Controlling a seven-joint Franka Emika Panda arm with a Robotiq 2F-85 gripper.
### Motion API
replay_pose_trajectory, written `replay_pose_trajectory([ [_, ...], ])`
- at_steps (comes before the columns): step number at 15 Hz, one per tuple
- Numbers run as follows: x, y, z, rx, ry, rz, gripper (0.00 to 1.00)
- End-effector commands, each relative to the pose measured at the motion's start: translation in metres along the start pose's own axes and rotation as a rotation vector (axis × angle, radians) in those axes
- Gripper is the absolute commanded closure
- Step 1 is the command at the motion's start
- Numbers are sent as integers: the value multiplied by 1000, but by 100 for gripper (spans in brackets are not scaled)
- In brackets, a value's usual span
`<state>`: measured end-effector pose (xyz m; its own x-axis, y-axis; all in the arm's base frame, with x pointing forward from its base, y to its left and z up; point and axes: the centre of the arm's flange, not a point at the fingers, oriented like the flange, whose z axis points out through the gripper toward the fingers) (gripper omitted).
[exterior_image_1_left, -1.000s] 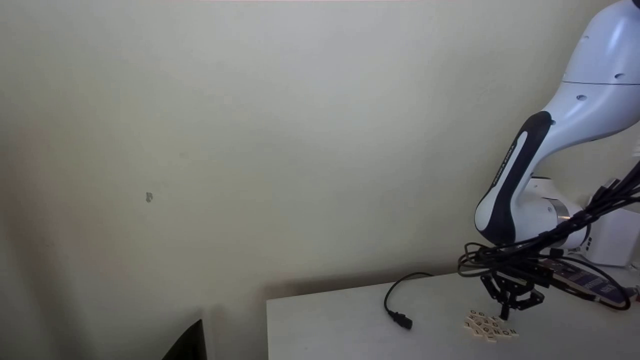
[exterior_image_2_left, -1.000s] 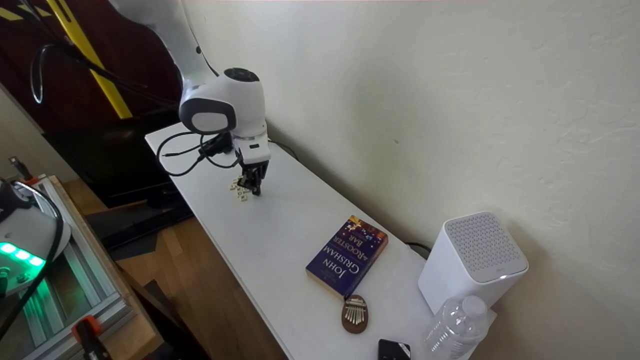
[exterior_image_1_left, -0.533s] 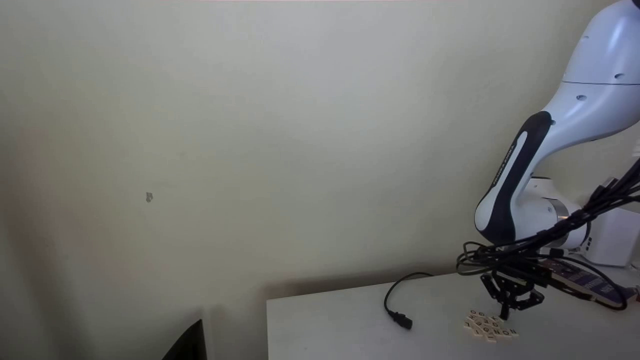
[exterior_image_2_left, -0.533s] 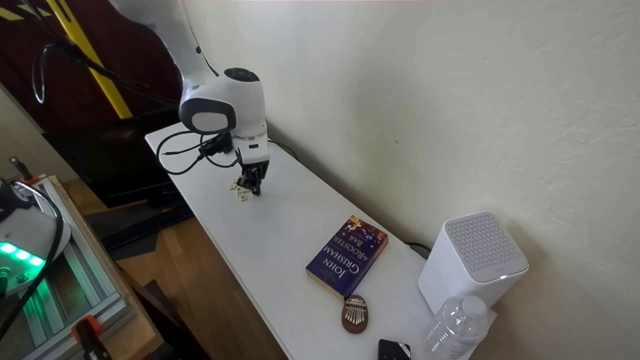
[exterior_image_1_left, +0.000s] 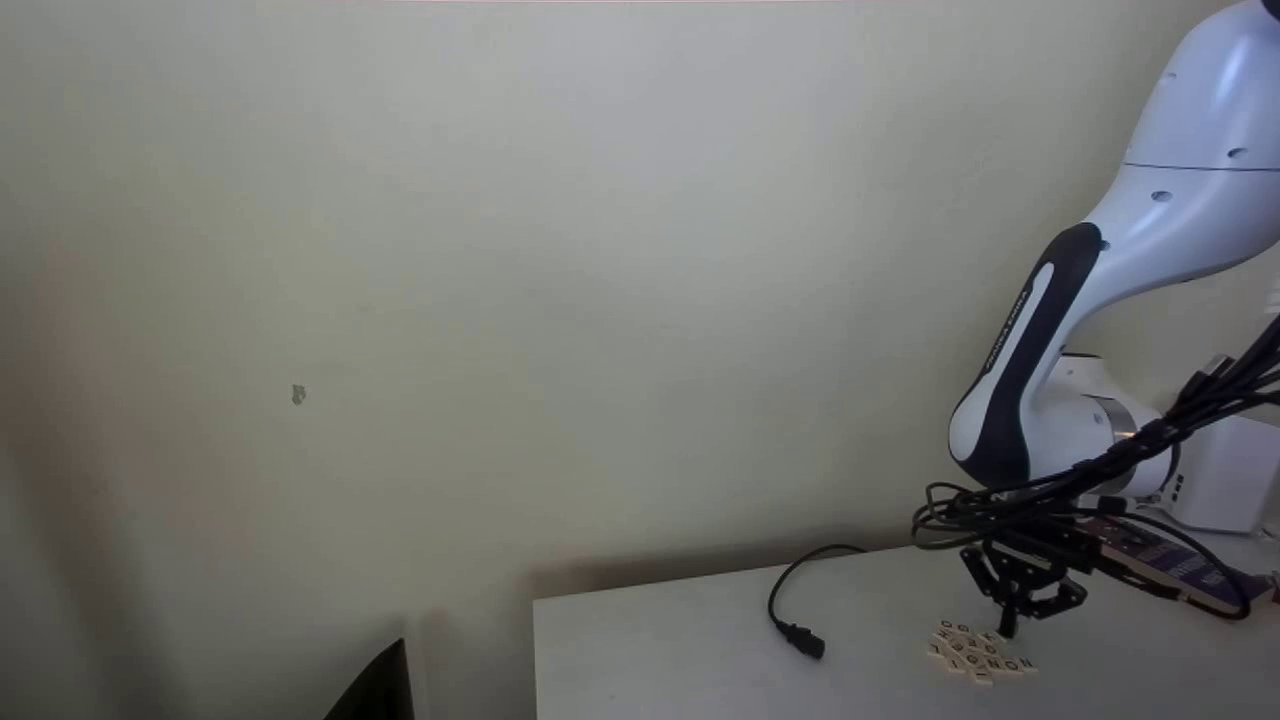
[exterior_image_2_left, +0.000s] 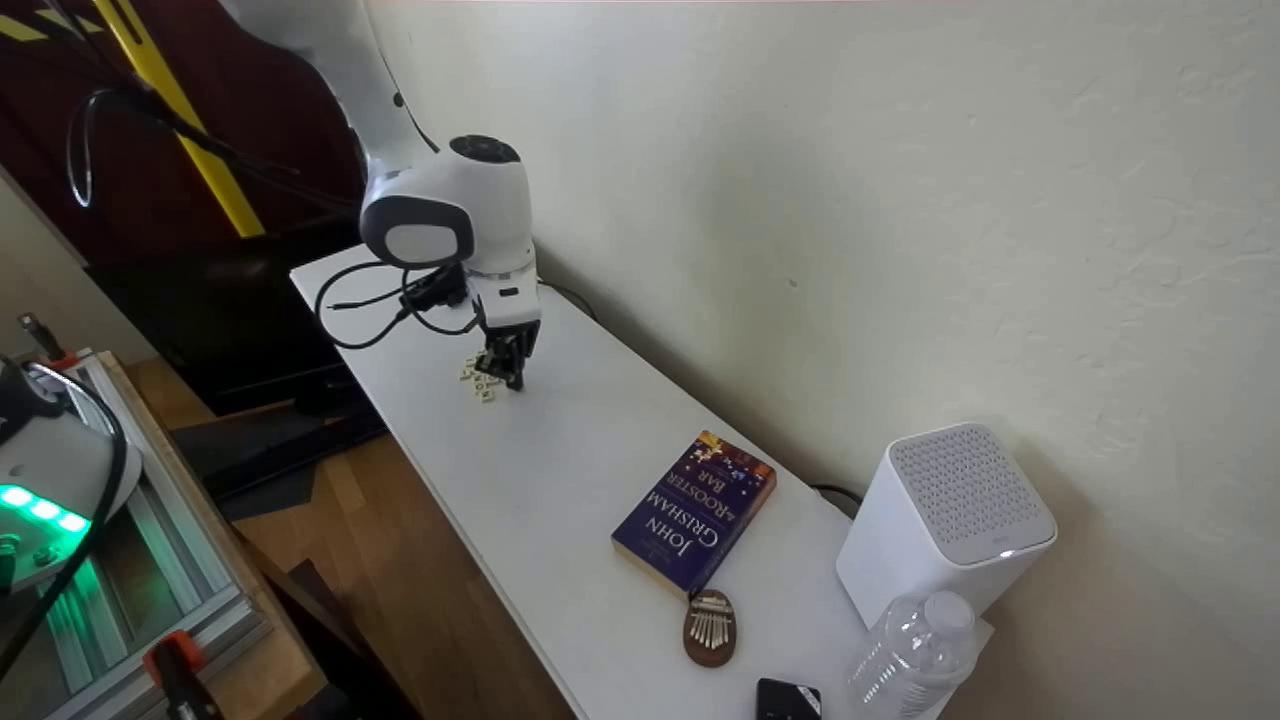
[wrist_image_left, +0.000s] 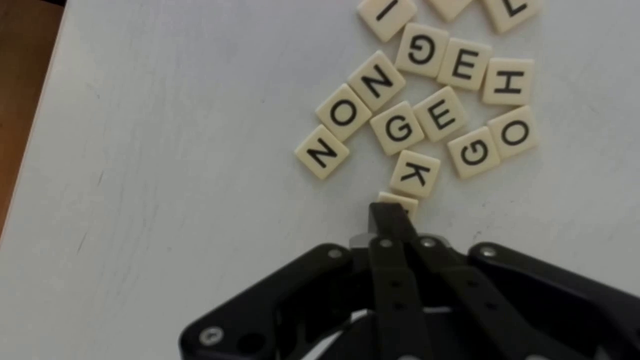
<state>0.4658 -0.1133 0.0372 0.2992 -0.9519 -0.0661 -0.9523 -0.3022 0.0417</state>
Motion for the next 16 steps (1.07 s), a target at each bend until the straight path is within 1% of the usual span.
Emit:
replay_pose_trajectory([
  [1, 2, -3, 16, -1, 4, 20, 100],
  [7, 0, 5, 3, 8, 6, 4, 100],
  [12, -1, 14, -12, 36, 55, 12, 100],
  [16, -4, 18, -21, 70, 78, 8, 100],
])
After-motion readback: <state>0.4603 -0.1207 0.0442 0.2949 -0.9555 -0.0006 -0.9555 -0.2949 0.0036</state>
